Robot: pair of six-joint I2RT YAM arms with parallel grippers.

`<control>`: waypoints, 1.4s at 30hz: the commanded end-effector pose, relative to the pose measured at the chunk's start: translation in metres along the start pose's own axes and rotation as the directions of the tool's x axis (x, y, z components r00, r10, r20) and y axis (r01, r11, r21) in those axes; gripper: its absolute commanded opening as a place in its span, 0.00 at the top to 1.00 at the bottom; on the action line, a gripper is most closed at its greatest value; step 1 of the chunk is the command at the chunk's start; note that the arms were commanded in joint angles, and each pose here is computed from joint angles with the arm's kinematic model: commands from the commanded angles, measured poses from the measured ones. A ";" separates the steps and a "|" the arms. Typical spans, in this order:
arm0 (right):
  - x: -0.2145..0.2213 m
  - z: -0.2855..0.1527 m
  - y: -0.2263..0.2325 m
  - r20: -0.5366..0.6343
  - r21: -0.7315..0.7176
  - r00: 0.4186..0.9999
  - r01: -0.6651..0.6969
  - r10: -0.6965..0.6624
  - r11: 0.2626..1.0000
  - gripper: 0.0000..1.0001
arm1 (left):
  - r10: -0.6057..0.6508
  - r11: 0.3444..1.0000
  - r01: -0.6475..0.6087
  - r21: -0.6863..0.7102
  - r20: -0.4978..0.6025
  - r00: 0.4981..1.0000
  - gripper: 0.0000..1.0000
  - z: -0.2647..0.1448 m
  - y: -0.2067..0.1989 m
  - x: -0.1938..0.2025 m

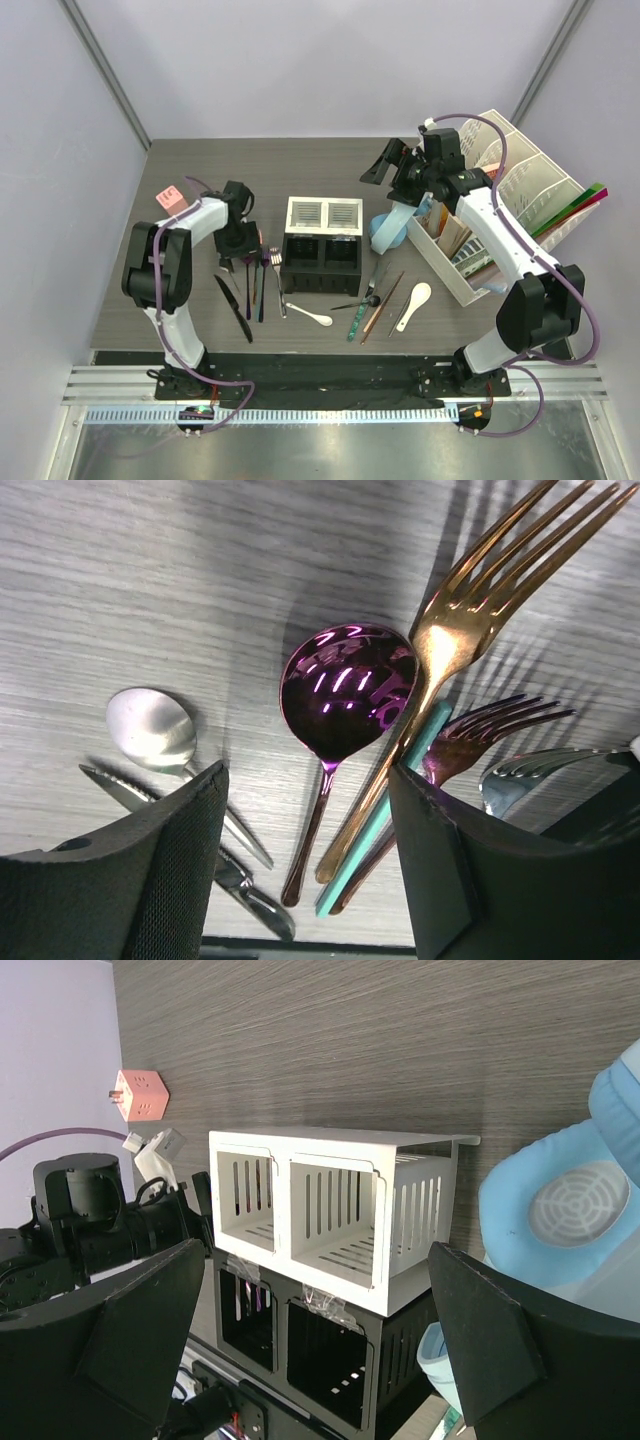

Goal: Sort the eating utensils into containers
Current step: Pick up the spoon from the center of the board.

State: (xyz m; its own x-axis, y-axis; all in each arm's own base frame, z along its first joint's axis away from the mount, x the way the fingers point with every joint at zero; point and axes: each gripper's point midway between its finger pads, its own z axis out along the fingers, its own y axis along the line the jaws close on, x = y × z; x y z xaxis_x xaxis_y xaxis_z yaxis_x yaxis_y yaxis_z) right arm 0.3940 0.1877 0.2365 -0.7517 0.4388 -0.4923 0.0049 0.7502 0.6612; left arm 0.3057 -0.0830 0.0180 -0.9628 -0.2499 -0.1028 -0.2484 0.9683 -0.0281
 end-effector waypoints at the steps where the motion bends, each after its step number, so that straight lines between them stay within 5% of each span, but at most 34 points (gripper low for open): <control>1: 0.008 0.007 -0.009 -0.026 0.026 1.000 -0.012 0.013 1.000 0.00 | 0.002 0.998 -0.008 0.063 0.098 0.995 0.34 -0.011 -0.005 -0.016; 14: 0.007 0.009 -0.012 -0.018 0.037 1.000 -0.025 0.026 0.999 0.00 | -0.020 0.995 0.011 0.097 0.096 0.995 0.32 -0.010 0.000 -0.011; 27: 0.014 0.010 -0.023 -0.021 0.066 1.000 -0.017 0.018 0.998 0.00 | 0.034 0.999 -0.033 -0.016 0.032 0.999 0.32 0.010 0.025 0.004; 42: 0.014 0.002 -0.019 -0.009 0.053 1.000 -0.009 0.009 0.999 0.02 | 0.016 0.999 -0.019 -0.032 -0.077 0.997 0.44 0.028 0.008 0.011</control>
State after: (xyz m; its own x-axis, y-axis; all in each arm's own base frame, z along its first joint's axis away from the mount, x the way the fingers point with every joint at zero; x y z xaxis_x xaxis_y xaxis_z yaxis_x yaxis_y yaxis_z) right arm 0.3945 0.1928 0.2279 -0.7539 0.4506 -0.4781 0.0121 0.7371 0.6757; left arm 0.3008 -0.0689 0.0127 -0.9695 -0.2322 -0.0782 -0.2325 0.9726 -0.0055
